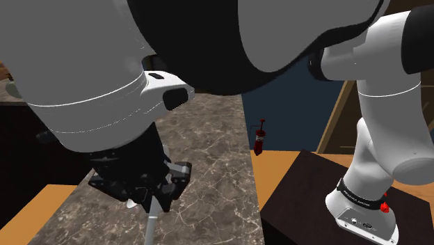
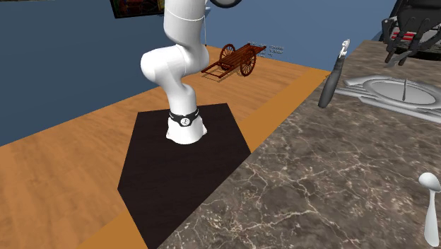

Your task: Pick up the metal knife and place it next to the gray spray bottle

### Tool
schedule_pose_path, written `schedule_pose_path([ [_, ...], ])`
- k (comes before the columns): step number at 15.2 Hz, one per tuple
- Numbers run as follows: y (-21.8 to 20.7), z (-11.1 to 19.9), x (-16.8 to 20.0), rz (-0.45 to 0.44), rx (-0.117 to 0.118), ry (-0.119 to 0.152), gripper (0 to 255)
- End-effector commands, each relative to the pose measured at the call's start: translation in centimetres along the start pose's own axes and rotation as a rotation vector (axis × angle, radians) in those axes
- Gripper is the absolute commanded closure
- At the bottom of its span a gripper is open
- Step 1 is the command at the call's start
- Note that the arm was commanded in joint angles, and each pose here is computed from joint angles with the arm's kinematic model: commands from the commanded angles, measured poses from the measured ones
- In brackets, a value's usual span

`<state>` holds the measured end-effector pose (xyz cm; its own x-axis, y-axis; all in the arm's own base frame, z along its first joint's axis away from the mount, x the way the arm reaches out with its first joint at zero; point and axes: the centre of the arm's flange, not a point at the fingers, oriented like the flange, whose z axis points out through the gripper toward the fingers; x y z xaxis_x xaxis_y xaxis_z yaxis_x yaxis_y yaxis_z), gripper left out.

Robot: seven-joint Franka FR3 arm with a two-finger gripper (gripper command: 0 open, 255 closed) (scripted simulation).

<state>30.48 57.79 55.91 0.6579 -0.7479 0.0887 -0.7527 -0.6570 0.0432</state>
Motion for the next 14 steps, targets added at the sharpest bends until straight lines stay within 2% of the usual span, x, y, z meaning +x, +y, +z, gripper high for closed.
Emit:
schedule_pose_path([
  [1,0.0,1.1,-0.2,0.0,0.0,0.0,255],
  [14,-0.3,7.9,-0.8,0.0,0.0,0.0,255],
])
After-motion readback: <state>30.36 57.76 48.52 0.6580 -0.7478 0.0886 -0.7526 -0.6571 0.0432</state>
